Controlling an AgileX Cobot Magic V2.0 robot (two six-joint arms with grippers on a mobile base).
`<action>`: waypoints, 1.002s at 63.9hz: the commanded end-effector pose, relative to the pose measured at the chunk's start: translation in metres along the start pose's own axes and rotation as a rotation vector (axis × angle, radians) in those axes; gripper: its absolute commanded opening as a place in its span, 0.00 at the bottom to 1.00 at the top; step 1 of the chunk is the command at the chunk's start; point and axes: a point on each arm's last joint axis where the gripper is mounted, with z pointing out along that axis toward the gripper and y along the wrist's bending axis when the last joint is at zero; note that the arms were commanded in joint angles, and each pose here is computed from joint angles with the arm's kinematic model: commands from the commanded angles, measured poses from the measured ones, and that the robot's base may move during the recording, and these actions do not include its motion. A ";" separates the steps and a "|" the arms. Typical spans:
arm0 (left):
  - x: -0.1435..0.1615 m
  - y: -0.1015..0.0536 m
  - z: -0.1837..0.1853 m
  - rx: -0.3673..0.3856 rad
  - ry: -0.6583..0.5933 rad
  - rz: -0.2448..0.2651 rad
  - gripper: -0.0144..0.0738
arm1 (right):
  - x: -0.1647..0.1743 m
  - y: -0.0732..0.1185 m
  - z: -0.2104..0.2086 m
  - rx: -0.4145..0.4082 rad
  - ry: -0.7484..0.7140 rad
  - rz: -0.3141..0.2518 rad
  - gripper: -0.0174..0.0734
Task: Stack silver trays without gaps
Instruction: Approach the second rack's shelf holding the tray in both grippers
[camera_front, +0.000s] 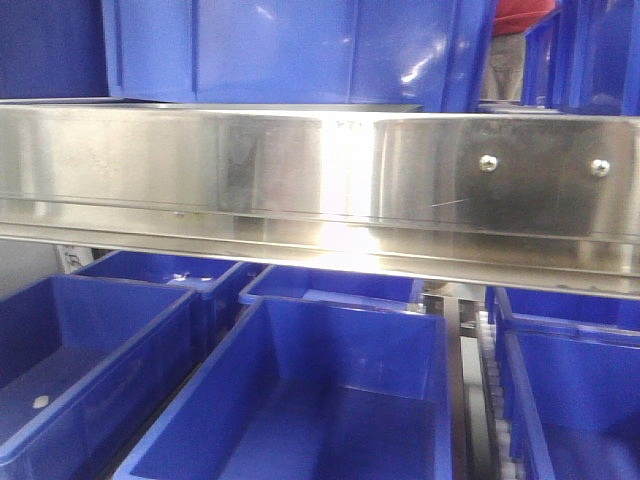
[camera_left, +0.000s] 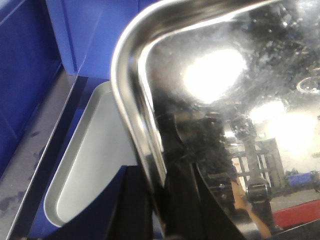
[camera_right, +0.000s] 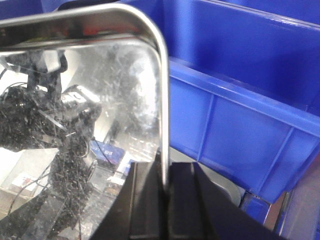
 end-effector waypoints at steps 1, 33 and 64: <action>-0.003 -0.005 -0.001 0.032 -0.028 0.025 0.15 | -0.014 0.009 -0.008 -0.081 -0.126 0.003 0.11; -0.003 -0.005 -0.001 0.032 -0.028 0.025 0.15 | -0.014 0.009 -0.008 -0.081 -0.126 0.003 0.11; -0.003 -0.005 -0.001 0.032 -0.028 0.025 0.15 | -0.014 0.009 -0.008 -0.082 -0.128 0.003 0.11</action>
